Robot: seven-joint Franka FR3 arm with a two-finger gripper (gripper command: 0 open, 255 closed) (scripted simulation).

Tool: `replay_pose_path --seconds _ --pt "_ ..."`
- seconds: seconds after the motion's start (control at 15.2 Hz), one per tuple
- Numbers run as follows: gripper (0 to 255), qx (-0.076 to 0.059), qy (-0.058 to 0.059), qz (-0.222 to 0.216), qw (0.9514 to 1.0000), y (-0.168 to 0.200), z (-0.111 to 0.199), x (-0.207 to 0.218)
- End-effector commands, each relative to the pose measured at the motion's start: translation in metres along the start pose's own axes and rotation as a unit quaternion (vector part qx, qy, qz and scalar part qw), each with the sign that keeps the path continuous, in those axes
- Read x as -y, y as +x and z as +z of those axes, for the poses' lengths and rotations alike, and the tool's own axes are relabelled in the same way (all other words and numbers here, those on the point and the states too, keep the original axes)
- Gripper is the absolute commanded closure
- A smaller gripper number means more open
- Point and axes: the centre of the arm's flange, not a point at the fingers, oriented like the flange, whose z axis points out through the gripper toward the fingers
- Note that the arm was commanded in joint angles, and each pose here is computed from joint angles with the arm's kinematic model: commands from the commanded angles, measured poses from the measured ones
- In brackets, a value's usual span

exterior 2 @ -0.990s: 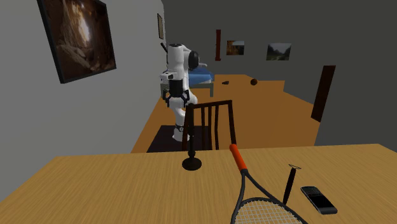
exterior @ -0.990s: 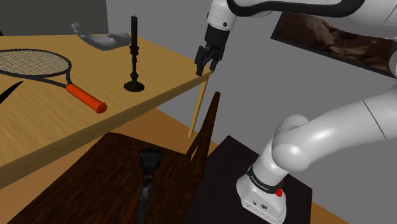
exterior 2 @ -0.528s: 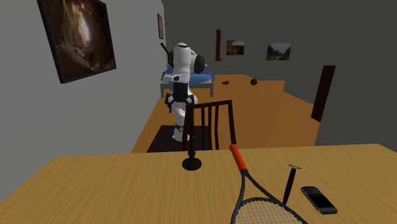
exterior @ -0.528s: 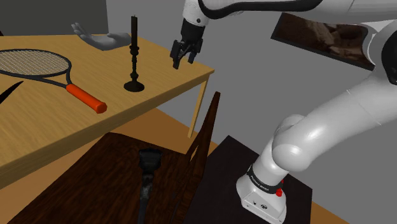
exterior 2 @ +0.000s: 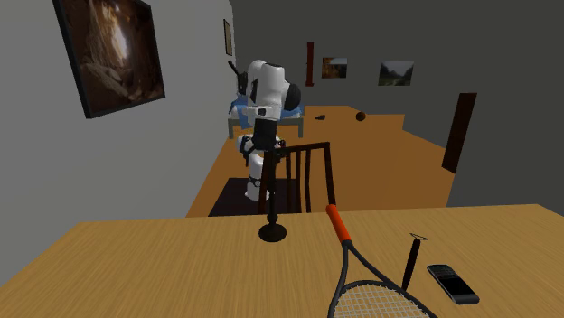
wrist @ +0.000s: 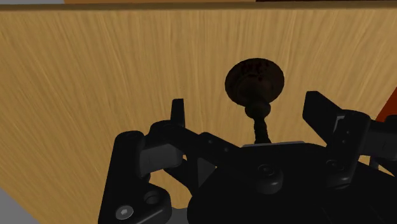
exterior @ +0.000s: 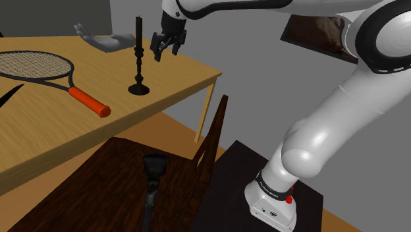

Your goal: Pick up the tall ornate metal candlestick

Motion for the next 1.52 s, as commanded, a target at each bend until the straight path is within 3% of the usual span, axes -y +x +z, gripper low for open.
replay_pose_path --seconds 0.0,0.4,0.99,1.06,1.45 --pt "0 -0.016 -0.007 -0.006 0.9998 0.023 0.002 0.01" --pt "0 -0.057 -0.028 -0.022 0.9977 0.082 0.006 0.037" --pt "0 -0.057 -0.028 -0.022 0.9977 0.071 0.044 0.043" --pt "255 -0.057 -0.028 -0.022 0.9977 0.071 0.044 0.042" --pt "255 -0.057 -0.028 -0.022 0.9977 0.071 0.044 0.042"
